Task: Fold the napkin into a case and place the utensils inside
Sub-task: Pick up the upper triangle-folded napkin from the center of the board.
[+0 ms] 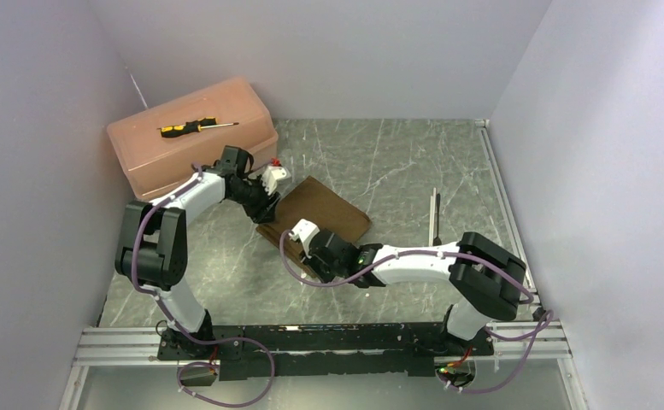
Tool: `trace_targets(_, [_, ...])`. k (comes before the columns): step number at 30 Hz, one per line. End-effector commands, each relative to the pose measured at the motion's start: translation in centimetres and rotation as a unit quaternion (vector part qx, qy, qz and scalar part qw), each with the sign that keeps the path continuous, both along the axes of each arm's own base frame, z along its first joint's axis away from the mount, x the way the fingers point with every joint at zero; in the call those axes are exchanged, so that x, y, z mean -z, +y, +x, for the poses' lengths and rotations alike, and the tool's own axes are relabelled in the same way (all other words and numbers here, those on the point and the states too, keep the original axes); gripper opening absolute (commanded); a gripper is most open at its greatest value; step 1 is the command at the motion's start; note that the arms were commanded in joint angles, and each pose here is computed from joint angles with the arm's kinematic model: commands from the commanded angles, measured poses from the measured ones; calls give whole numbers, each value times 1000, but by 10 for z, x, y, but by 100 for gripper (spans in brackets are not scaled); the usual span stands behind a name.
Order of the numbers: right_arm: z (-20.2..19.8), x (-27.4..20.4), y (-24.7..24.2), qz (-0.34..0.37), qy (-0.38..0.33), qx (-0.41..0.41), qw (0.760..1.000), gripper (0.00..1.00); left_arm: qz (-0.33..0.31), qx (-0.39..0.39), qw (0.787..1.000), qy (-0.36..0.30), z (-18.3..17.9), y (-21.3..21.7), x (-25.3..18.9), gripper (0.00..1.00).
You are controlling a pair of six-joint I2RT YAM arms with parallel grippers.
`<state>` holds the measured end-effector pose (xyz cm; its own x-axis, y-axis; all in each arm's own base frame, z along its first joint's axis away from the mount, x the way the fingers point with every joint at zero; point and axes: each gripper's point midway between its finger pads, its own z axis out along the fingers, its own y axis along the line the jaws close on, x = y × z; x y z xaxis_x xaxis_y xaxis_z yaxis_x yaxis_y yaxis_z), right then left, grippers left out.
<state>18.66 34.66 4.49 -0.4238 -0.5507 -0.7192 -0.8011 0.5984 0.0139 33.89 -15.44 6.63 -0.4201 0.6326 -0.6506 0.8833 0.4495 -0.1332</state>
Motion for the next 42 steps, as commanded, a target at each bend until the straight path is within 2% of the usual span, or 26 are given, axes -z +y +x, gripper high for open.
trace_targets(1, [-3,-3,1,18,3,6,1000,24,43,-2,998,-38,14,16,12,50])
trace_targets(5, [1,-13,-3,24,-12,17,999,28,66,-4,997,-45,13,24,24,47])
trace_targets(11, [12,-26,-4,28,-43,25,998,49,87,-14,995,-44,14,32,37,45])
trace_targets(15, [10,-23,2,23,-67,-9,997,60,90,-18,995,-43,13,34,41,45])
trace_targets(21, [4,-17,16,-13,-148,-69,986,73,76,-24,997,-23,9,28,43,45])
trace_targets(34, [23,14,9,-90,-178,-44,979,72,81,-26,996,-4,10,29,46,45])
trace_targets(42, [0,36,-7,-94,-134,-78,984,67,88,-30,996,1,15,30,47,44])
